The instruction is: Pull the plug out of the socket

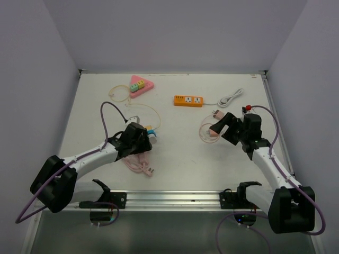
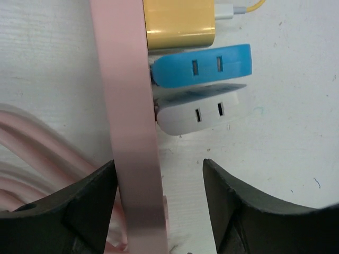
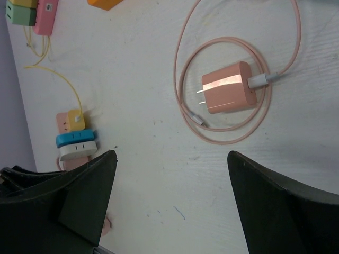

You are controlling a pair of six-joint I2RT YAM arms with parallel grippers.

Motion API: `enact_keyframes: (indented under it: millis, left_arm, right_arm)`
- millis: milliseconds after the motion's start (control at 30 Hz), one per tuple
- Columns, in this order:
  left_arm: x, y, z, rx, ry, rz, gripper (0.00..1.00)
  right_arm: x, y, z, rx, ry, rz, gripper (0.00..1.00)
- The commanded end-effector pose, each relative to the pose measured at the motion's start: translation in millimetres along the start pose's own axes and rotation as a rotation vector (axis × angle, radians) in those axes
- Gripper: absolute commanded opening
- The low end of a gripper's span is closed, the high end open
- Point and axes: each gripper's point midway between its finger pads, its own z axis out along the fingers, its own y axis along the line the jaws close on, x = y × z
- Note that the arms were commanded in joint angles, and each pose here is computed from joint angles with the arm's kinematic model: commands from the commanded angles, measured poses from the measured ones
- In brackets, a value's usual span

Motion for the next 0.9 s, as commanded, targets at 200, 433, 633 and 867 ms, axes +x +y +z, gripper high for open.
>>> enact_keyframes:
  millis: [200, 433, 633, 867]
  left_arm:
    - [-8.6, 1.4, 12.8, -0.043, 0.008, 0.027, 0.44]
    - [2.4, -1.1, 11.8, 0.015, 0.025, 0.024, 0.16]
    - [5.8, -16.7, 7.1, 0.133, 0.015, 0.022, 0.00]
    - [6.4, -29.4, -1.5, 0.239, -0.011, 0.009, 0.00]
  right_arm:
    - [8.7, 25.5, -4.9, -0.126, 0.017, -0.059, 0.89]
    - [46.0, 79.2, 1.2, -0.263, 0.088, -0.111, 0.90]
    - [92.3, 132.8, 14.9, -0.385, 0.150, -0.065, 0.99]
    - [132.9, 167.3, 37.9, -0.369, 0.204, -0.041, 0.99]
